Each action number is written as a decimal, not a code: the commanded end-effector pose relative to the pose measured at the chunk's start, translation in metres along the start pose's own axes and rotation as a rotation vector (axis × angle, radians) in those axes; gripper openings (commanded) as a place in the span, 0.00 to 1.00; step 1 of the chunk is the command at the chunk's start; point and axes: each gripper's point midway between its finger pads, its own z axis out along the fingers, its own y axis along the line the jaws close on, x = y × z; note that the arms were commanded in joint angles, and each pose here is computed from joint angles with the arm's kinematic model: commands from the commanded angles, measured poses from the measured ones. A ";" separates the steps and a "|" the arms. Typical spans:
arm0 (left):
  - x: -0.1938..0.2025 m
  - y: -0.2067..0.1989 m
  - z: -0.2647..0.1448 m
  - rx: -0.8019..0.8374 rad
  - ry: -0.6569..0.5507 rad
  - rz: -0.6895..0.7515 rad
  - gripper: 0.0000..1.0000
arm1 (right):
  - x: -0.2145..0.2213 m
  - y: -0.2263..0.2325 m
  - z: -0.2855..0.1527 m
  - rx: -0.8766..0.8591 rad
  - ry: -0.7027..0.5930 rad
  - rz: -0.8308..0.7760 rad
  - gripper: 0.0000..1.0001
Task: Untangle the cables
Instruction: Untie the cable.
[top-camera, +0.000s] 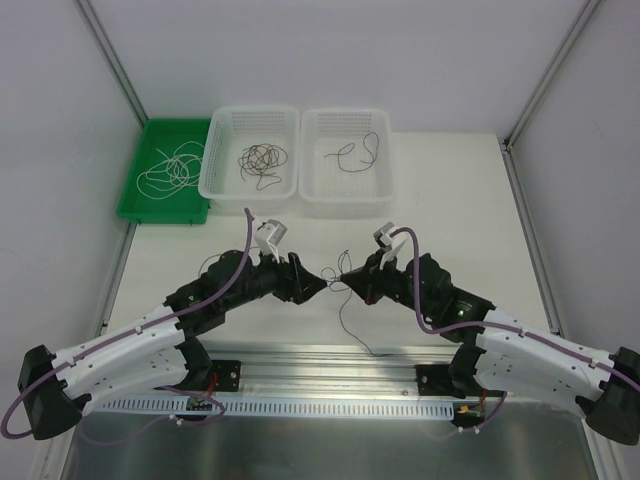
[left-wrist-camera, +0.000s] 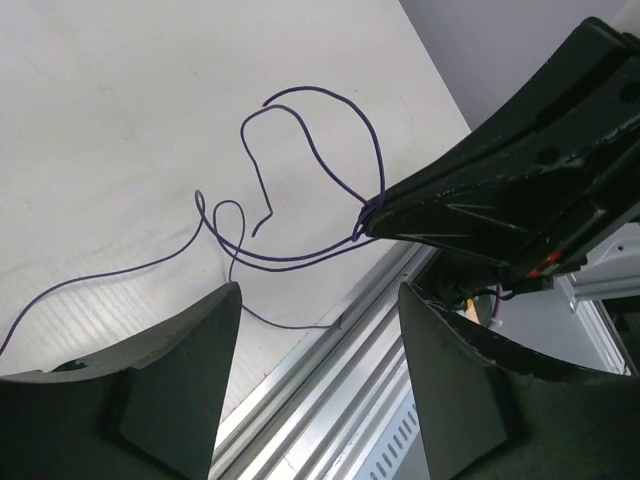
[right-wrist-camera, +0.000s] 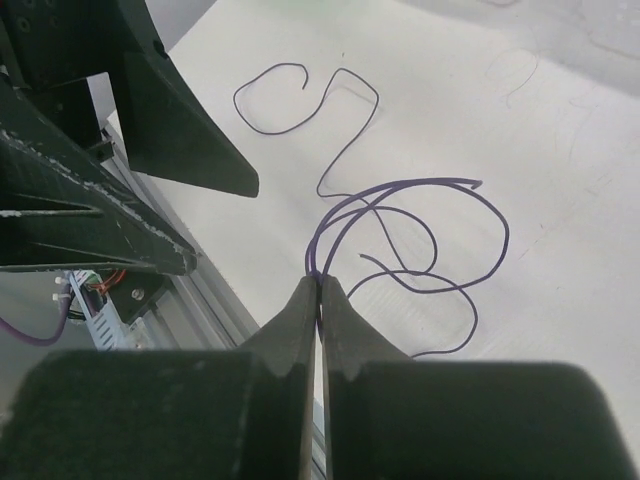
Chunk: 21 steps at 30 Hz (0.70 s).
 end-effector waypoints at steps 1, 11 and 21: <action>0.002 -0.016 -0.004 0.088 0.023 0.082 0.65 | -0.004 -0.001 -0.008 -0.009 -0.015 -0.017 0.01; 0.015 -0.044 0.021 0.205 0.102 0.138 0.59 | -0.007 0.018 -0.011 -0.098 0.010 -0.014 0.01; 0.011 -0.048 0.030 0.222 0.069 0.185 0.49 | -0.003 0.026 -0.009 -0.148 0.031 -0.018 0.01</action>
